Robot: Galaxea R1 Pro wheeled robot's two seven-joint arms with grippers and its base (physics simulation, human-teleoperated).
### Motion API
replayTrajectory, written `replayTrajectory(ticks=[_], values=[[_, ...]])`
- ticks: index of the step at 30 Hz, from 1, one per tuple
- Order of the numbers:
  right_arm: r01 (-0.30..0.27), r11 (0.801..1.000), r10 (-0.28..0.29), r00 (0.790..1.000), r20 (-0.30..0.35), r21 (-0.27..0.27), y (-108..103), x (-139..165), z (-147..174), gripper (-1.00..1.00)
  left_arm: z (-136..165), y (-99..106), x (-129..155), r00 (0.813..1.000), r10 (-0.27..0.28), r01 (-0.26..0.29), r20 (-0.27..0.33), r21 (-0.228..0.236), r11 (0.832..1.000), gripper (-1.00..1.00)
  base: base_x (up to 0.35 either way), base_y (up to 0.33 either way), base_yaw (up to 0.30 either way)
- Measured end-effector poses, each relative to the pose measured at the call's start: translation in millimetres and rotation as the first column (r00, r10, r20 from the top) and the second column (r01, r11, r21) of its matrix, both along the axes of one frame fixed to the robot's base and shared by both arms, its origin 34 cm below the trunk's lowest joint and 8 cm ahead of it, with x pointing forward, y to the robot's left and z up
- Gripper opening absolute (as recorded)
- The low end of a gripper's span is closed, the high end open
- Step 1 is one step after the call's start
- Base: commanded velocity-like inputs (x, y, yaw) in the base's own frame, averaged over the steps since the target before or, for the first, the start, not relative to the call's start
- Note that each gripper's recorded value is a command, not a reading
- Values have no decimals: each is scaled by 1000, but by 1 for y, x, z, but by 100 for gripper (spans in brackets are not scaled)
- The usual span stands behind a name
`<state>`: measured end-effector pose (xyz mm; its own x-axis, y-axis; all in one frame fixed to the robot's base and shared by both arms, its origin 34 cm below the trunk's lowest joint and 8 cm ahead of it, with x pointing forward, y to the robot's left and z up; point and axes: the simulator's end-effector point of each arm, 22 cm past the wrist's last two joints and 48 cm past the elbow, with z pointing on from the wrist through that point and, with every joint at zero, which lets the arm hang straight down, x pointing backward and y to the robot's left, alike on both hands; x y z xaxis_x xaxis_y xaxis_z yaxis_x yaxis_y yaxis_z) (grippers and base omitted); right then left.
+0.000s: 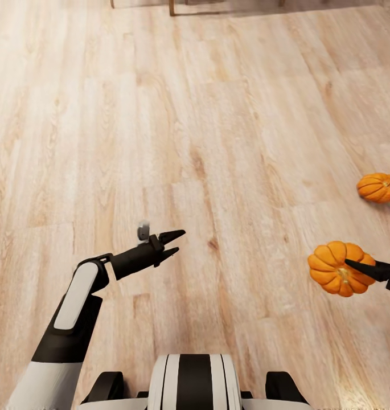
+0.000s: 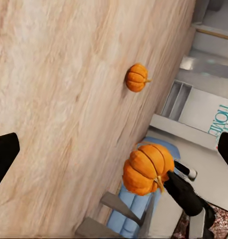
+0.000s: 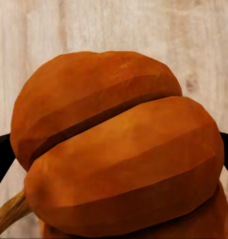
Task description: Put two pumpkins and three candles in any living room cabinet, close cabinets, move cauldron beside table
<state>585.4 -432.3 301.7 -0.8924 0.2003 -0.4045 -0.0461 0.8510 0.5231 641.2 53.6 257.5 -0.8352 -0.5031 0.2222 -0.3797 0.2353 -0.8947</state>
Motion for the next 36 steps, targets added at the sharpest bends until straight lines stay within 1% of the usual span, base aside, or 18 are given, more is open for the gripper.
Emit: replayTrajectory(ticks=[1,3,5,8,10,11,12,14,15,16,27,29,33,36], values=[[16,1000,-16,1000,9,-17,-8,1,5,-100,-1,-2,-1,1000,-3,3,-5,1,1000,100,0,0,-249],[50,998,-49,998,28,-27,-19,3,18,-100,-2,-6,-2,1000,-7,7,-11,3,1000,100,0,0,-258],[98,994,-95,994,56,-53,-38,5,33,-100,-4,-13,-5,1000,-14,14,-23,8,1000,100,0,0,-268],[116,992,-112,991,75,-51,-42,6,43,-100,-4,-18,-5,1000,-22,23,-22,20,1000,100,0,0,-272],[123,991,-120,990,73,-49,-42,6,45,-100,-3,-21,-5,999,-30,31,-17,36,999,100,0,0,-276],[131,991,-129,991,38,-36,-37,3,40,-100,0,-32,-10,998,-58,59,-12,34,998,100,0,0,-276],[129,991,-128,991,38,-23,-32,3,41,-100,2,-32,-10,998,-62,62,-8,35,997,100,0,0,-277],[127,992,-127,991,44,-13,-28,4,42,-100,3,-32,-10,998,-64,65,-9,39,997,100,0,0,-277],[129,992,-129,991,45,-1,-23,3,41,-100,-8,-32,-14,997,-63,65,-39,45,997,100,0,0,-277],[130,992,-130,990,51,3,-22,3,43,-100,-8,-31,-13,997,-61,63,-42,45,997,100,0,0,-277],[131,991,-132,987,95,9,-21,8,65,-100,-12,-33,-9,996,-53,57,-76,52,997,100,0,0,-277],[131,991,-132,986,103,10,-21,9,69,-100,-9,-33,-7,996,-52,56,-72,52,997,100,0,0,-277],[130,991,-131,984,118,14,-20,11,78,-100,-6,-32,-5,997,-64,68,-53,75,995,100,0,0,-230],[130,991,-131,983,130,23,-19,12,85,-100,-8,-30,-5,997,-57,61,-47,85,995,100,0,0,-91]])
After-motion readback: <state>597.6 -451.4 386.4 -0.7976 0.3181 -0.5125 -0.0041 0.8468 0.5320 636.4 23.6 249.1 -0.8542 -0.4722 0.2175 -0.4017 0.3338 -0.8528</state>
